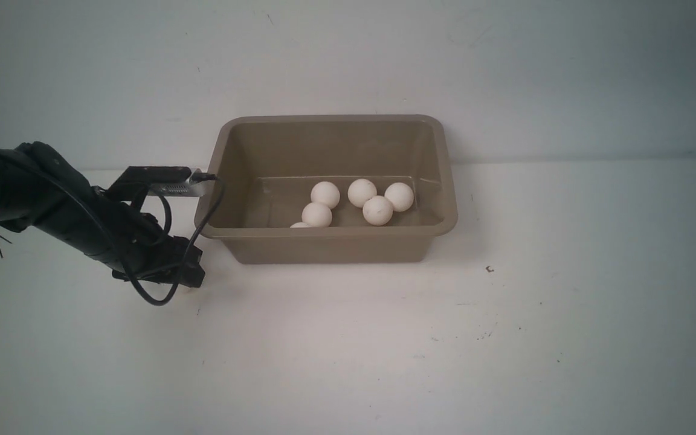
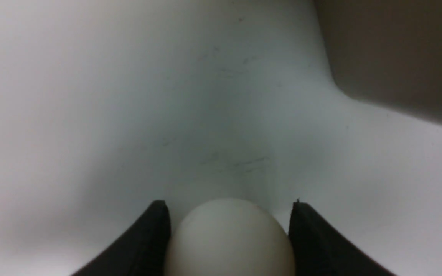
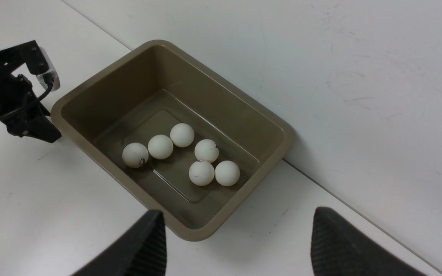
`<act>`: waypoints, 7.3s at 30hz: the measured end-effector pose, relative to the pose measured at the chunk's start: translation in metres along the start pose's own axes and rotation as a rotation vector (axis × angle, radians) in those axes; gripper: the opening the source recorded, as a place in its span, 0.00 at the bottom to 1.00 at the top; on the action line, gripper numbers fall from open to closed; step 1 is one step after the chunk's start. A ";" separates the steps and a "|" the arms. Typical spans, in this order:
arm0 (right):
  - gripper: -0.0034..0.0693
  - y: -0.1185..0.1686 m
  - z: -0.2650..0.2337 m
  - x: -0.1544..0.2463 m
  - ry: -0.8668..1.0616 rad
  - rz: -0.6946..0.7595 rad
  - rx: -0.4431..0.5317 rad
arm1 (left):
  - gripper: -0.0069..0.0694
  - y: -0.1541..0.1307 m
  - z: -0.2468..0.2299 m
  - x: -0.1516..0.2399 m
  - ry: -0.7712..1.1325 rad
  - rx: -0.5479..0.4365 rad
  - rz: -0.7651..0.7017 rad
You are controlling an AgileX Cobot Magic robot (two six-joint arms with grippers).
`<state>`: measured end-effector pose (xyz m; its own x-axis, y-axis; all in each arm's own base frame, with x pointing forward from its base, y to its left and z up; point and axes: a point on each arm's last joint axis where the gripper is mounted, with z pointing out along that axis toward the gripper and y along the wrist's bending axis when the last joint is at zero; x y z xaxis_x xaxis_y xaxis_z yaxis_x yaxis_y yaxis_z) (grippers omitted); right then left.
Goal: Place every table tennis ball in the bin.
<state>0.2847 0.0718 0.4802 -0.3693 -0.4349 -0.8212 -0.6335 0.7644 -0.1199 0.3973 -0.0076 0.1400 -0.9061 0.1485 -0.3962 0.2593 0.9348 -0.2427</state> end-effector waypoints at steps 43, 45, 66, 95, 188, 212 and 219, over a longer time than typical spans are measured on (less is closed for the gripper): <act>0.68 0.000 0.000 0.000 0.002 -0.017 -0.001 | 0.65 -0.037 -0.189 -0.110 -0.275 0.082 0.371; 0.68 0.000 0.000 0.000 -0.001 -0.024 0.001 | 0.65 -0.006 -0.211 -0.100 -0.304 0.055 0.337; 0.68 0.001 0.008 -0.001 -0.017 -0.001 -0.045 | 0.65 0.125 -0.058 -0.065 -0.423 0.257 0.667; 0.68 0.001 0.017 0.004 0.030 0.016 -0.100 | 0.75 0.083 0.032 -0.066 -0.437 0.394 0.920; 0.03 0.051 -0.099 0.135 -0.144 -0.011 0.491 | 0.08 -0.130 -0.277 -0.057 -0.477 0.172 0.801; 0.03 0.087 -0.060 0.250 -0.190 0.237 0.561 | 0.08 -0.139 -0.214 0.115 -0.563 0.136 0.702; 0.03 0.093 -0.056 0.256 -0.120 0.273 0.497 | 0.08 -0.152 -0.216 0.128 -0.492 0.314 0.721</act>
<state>0.0930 0.0047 0.2903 -0.3765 -0.1561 -0.9132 -0.1200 0.9856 -0.1190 0.1701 -0.0613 0.3172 -0.2654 0.4389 -0.8585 0.8484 0.5292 0.0082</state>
